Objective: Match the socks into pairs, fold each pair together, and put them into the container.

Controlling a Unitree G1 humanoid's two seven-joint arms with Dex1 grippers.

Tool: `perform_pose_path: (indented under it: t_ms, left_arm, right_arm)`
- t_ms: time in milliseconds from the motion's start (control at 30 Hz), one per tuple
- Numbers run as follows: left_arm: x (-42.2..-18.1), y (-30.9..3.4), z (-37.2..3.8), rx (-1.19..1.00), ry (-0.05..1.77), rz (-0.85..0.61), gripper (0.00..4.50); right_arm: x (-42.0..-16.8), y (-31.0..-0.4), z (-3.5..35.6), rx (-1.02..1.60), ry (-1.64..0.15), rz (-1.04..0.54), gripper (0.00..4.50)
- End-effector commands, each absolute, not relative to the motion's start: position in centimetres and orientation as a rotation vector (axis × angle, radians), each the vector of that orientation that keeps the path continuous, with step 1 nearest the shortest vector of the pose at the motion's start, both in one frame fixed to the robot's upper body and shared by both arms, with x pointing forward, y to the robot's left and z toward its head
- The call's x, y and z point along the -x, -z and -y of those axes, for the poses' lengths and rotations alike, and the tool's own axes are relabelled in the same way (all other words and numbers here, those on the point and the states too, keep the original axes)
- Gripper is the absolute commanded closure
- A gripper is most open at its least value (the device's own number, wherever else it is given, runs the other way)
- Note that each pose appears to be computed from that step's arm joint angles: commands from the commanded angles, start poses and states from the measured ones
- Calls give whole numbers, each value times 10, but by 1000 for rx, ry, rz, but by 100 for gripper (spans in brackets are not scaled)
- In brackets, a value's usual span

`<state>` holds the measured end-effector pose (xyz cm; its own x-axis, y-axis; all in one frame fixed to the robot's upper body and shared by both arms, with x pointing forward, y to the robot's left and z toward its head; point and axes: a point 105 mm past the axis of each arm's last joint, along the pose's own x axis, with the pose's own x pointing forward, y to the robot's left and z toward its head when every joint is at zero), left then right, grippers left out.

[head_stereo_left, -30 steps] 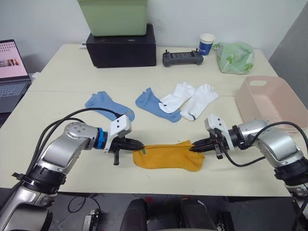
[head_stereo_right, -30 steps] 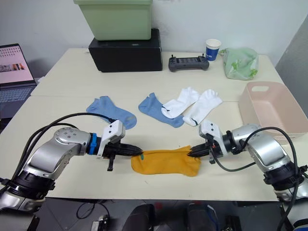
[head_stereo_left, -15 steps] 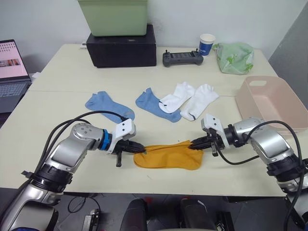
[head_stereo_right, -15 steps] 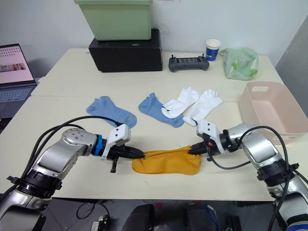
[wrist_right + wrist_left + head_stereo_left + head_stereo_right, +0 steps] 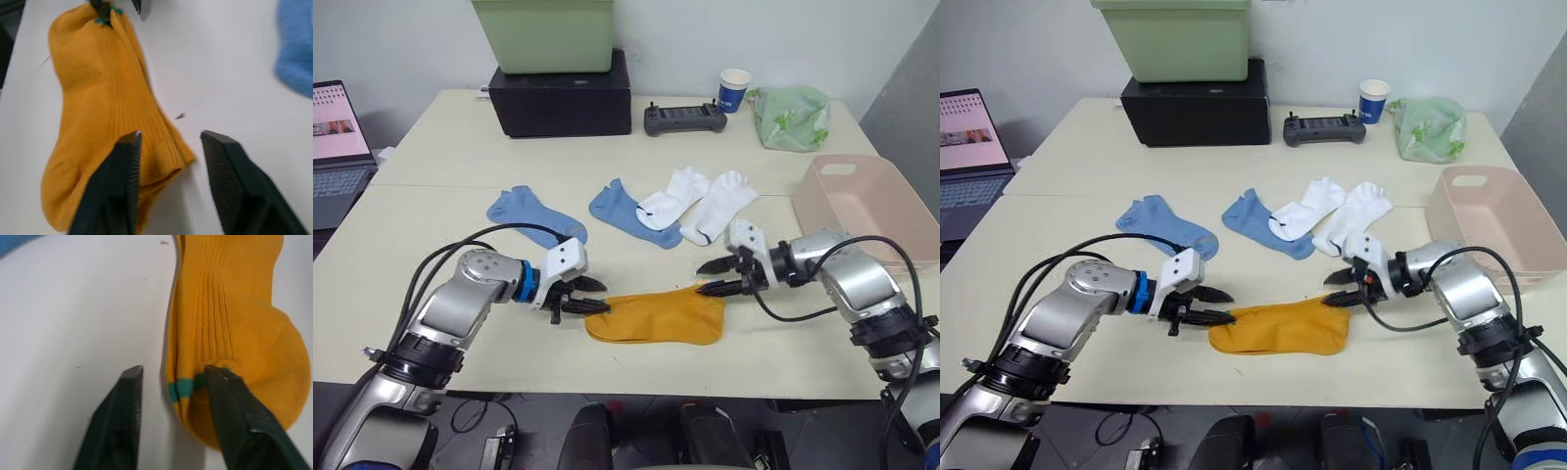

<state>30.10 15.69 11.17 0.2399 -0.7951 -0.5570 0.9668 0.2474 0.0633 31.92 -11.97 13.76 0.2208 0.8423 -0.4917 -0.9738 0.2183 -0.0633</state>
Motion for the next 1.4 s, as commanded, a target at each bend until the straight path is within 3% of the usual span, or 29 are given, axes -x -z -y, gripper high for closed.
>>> perform_pose_path:
  t_ms: [33, 200, 267, 367, 433, 467, 600, 700, 867, 1167, 1267, 1400]
  left_arm:
    - [-300, -136, -170, -475, 1246, -355, 167]
    - [-299, -156, -152, -475, 1258, -175, 167]
    - [-296, -160, -133, -450, 1281, -73, 163]
    - [-288, -153, -115, -455, 1306, 3, 224]
    - [-280, -140, -111, -481, 1331, 3, 290]
    - [-275, -132, -110, -495, 1349, -9, 328]
    - [-274, -97, -125, -576, 1295, -84, 447]
    - [-272, -75, -140, -576, 1256, -116, 447]
    - [-267, -58, -160, -573, 1216, -189, 447]
    - [-259, -84, -156, -500, 1232, -111, 447]
    - [-258, -102, -152, -505, 1227, -49, 450]
    - [-251, -115, -146, -501, 1240, -10, 450]
  right_arm:
    - [-315, -169, 120, 412, -1292, -259, 240]
    - [-297, -173, 102, 412, -1307, -150, 240]
    - [-290, -169, 90, 403, -1304, -85, 279]
    - [-283, -156, 78, 421, -1296, -42, 372]
    - [-281, -145, 74, 426, -1282, -39, 446]
    - [-280, -138, 72, 420, -1278, -44, 450]
    - [-273, -102, 82, 435, -1248, -114, 450]
    - [-274, -77, 107, 457, -1181, -179, 450]
    - [-269, -73, 132, 488, -1162, -218, 450]
    - [-268, -114, 142, 323, -1118, -190, 450]
    - [-268, -120, 147, 262, -1059, -242, 388]
    - [-272, -101, 147, 268, -999, -348, 252]
